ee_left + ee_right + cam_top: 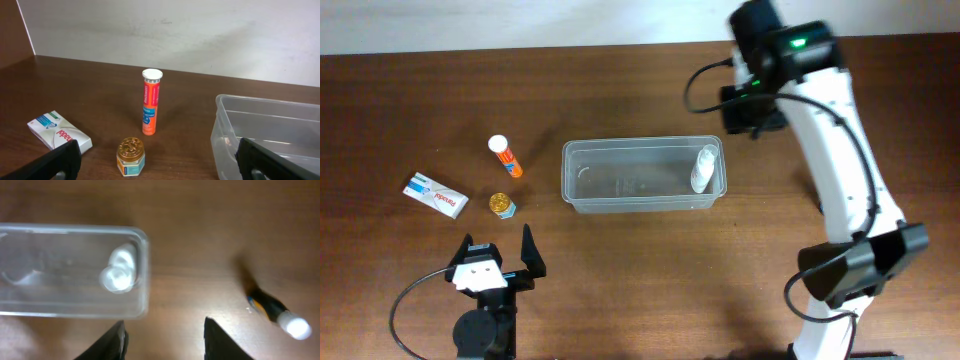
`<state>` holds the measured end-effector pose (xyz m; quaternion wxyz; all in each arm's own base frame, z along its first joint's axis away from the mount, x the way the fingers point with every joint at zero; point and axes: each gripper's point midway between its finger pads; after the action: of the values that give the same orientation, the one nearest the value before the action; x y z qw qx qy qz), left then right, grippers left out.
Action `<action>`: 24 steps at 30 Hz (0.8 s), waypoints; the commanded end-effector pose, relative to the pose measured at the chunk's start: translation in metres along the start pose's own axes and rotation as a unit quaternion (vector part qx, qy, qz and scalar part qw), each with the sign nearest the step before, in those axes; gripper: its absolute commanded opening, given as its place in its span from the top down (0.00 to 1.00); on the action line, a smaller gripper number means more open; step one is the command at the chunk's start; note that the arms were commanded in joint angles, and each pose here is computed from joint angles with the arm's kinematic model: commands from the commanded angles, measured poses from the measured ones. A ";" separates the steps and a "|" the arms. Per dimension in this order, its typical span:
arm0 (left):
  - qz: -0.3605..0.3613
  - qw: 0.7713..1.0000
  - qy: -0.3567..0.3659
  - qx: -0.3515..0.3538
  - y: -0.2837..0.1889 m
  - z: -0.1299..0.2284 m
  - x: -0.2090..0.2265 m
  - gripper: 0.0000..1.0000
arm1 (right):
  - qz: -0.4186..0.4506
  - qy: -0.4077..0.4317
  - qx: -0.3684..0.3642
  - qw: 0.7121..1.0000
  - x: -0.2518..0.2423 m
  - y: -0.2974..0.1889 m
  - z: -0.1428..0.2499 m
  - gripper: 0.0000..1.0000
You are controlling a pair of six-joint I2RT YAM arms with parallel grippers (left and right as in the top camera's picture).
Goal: Pack container
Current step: 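Release the lotion bottle in the container and lift the right gripper, then move the right gripper to the small brown bottle and grasp it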
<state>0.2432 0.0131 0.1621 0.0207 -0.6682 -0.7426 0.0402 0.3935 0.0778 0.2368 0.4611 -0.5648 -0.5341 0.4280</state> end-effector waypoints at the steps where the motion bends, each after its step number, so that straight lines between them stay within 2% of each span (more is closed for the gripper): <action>1: -0.002 1.000 0.008 0.000 0.000 0.002 0.001 0.01 | 0.014 0.038 -0.005 0.999 -0.039 -0.017 -0.001 0.57; 9: -0.002 1.000 0.008 0.000 0.000 0.002 0.001 0.01 | -0.022 0.101 0.030 0.994 -0.087 -0.008 0.011 0.53; 18: -0.002 1.000 0.008 0.000 0.000 0.002 0.001 0.01 | 0.027 0.173 0.060 0.983 -0.170 -0.019 0.076 0.52; 24: -0.002 1.000 0.008 0.000 0.000 0.002 0.001 0.00 | 0.017 0.226 0.057 0.972 -0.202 -0.002 0.087 0.53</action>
<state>0.2432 0.0131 0.1620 0.0208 -0.6683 -0.7425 0.0403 0.2985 -0.1148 0.2293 0.5840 -0.6369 -0.3804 0.3295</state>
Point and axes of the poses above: each gripper's point midway between its finger pads, its own y axis out along the fingers, its own x axis along the line the jaws close on, z = x × y, and after that the axes turned 4 degrees about y, right-handed
